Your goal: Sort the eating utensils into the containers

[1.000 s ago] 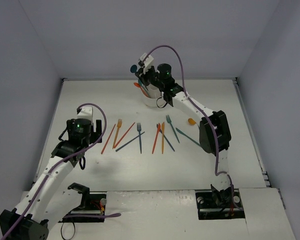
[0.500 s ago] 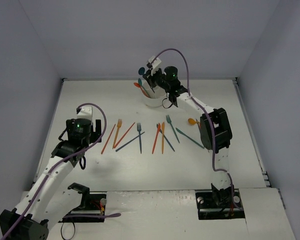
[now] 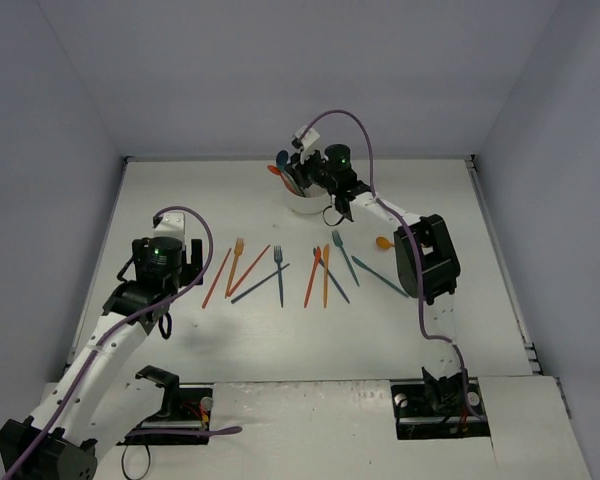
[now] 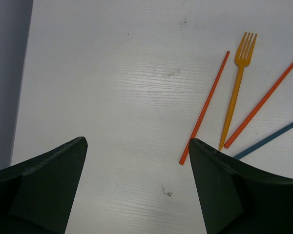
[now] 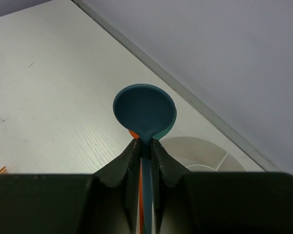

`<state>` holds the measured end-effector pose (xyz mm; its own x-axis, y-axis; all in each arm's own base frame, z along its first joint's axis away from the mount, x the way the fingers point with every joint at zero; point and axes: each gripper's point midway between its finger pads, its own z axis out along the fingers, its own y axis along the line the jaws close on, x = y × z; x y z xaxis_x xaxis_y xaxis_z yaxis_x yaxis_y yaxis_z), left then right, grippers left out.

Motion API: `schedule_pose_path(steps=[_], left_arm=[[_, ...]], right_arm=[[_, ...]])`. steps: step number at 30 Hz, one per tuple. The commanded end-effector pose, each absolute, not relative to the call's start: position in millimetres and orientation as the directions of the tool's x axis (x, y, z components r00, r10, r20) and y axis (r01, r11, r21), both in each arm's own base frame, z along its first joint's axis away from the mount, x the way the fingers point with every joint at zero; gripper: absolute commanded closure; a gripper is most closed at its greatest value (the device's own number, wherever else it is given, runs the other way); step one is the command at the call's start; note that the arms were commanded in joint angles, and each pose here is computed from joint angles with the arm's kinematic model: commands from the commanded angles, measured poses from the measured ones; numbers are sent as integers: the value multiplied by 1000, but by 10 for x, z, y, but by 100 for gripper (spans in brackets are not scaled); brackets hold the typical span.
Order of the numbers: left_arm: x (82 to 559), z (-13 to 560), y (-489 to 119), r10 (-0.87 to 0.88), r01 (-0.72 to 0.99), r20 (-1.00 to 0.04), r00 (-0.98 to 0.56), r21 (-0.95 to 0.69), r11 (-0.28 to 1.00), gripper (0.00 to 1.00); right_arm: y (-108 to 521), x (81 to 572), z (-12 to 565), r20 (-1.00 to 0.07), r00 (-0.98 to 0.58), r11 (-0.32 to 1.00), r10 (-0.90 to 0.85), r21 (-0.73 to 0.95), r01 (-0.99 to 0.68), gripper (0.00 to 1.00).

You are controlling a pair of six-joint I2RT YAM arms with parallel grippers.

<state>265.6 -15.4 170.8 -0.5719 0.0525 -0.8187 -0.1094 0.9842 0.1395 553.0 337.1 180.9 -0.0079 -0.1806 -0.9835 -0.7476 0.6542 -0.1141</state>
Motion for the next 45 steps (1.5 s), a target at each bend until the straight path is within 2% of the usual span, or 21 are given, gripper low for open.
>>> schedule_pose_path(steps=[1, 3, 10, 12, 15, 20, 24, 30, 36, 41, 45], left_arm=[[2745, 1839, -131, 55, -123, -850, -524, 139, 983, 18], [2746, 1839, -132, 55, -123, -849, -525, 140, 983, 18], [2741, 1872, -138, 53, -119, -855, -515, 133, 984, 18], [2736, 1888, -141, 51, -118, -859, -510, 129, 985, 18], [2735, 1907, -154, 49, -112, -862, -505, 122, 986, 18], [2741, 1927, -224, 48, -78, -863, -503, 101, 992, 18], [2758, 1922, -308, 54, -35, -858, -510, 84, 996, 18], [2771, 1886, -389, 59, 4, -842, -537, 68, 998, 18], [2752, 1907, -413, 60, 18, -847, -527, 60, 998, 18], [2752, 1919, -428, 62, 26, -850, -524, 56, 998, 18], [2748, 1905, -439, 65, 32, -847, -528, 57, 998, 18]], right_arm=[[3419, 5570, 2097, -990, 77, 665, -120, -138, -734, 87], [3408, 5578, 2048, -990, 66, 670, -125, -133, -730, 86], [3304, 5518, 2241, -987, 64, 689, -145, -147, -710, 62], [3203, 5458, 2284, -985, 53, 701, -166, -156, -696, 61], [2862, 5386, 2482, -983, 22, 747, -184, -154, -647, 60], [2059, 5207, 2366, -954, -154, 835, -258, -140, -532, 53], [1491, 4953, 2066, -889, -311, 881, -337, -181, -438, 51], [892, 4457, 1434, -686, -550, 872, -476, -287, -398, 50], [601, 4216, 1115, -550, -627, 833, -552, -339, -437, 47], [535, 4109, 968, -500, -625, 798, -600, -318, -512, 46], [481, 4059, 793, -420, -628, 754, -655, -320, -573, 45]])
